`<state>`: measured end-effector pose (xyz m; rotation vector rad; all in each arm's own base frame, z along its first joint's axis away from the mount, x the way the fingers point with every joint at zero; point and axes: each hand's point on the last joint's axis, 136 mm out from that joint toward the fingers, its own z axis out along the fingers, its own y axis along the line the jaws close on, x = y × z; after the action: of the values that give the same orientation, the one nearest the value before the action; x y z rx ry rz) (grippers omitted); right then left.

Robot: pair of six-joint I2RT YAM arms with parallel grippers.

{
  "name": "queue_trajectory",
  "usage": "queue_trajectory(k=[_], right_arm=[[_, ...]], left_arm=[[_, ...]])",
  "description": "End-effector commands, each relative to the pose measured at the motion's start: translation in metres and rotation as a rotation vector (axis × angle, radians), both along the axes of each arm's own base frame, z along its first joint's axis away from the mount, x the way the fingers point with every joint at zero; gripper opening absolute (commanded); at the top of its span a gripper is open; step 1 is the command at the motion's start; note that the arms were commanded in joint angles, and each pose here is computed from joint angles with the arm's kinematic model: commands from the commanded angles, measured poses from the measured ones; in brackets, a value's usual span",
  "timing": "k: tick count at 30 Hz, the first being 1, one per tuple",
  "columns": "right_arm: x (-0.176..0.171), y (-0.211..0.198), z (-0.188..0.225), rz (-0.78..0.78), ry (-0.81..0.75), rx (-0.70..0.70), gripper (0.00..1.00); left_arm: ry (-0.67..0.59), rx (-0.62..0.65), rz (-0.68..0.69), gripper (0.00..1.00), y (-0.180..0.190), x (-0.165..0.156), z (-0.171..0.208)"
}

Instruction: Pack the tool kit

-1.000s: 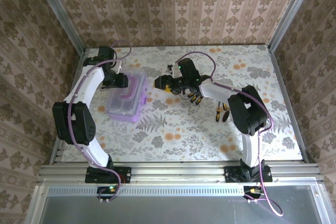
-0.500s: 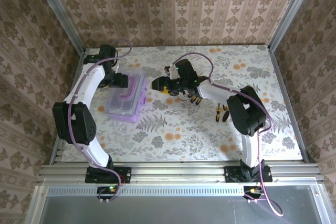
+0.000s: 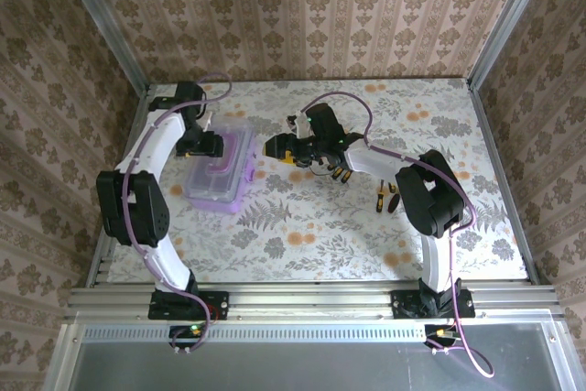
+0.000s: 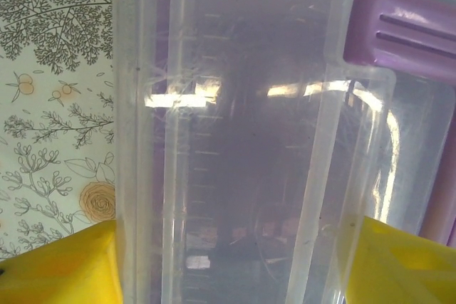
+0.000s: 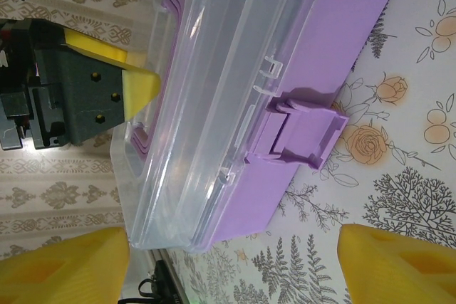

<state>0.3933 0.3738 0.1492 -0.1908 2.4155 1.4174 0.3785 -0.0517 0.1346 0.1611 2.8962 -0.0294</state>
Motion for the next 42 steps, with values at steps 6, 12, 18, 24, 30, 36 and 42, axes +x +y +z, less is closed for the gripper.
queue_trajectory(k=[6, 12, 18, 24, 30, 36, 42], right_arm=[[0.005, 0.009, 0.020, 0.022, -0.021, 0.063, 0.78], [0.010, 0.017, 0.021, 0.027, -0.003, 0.106, 0.78], [0.013, 0.022, 0.019, 0.023, 0.022, 0.144, 0.79], [0.014, 0.031, 0.023, 0.028, 0.046, 0.207, 0.79], [0.013, 0.041, 0.025, 0.037, 0.074, 0.255, 0.80], [0.011, 0.044, 0.025, 0.047, 0.085, 0.272, 0.80], [0.007, 0.045, 0.032, 0.059, 0.077, 0.291, 0.80]], left_arm=[[0.101, -0.152, -0.006, 0.58, -0.019, -0.020, -0.019], [0.085, -0.209, 0.006, 0.56, -0.027, -0.020, -0.011], [0.071, -0.272, 0.022, 0.55, -0.034, -0.019, -0.008], [0.063, -0.341, 0.049, 0.54, -0.040, -0.018, -0.007], [0.041, -0.426, 0.080, 0.53, -0.048, -0.015, -0.002], [0.023, -0.431, 0.105, 0.51, -0.048, -0.014, 0.000], [-0.001, -0.446, 0.126, 0.51, -0.049, -0.014, 0.007]])
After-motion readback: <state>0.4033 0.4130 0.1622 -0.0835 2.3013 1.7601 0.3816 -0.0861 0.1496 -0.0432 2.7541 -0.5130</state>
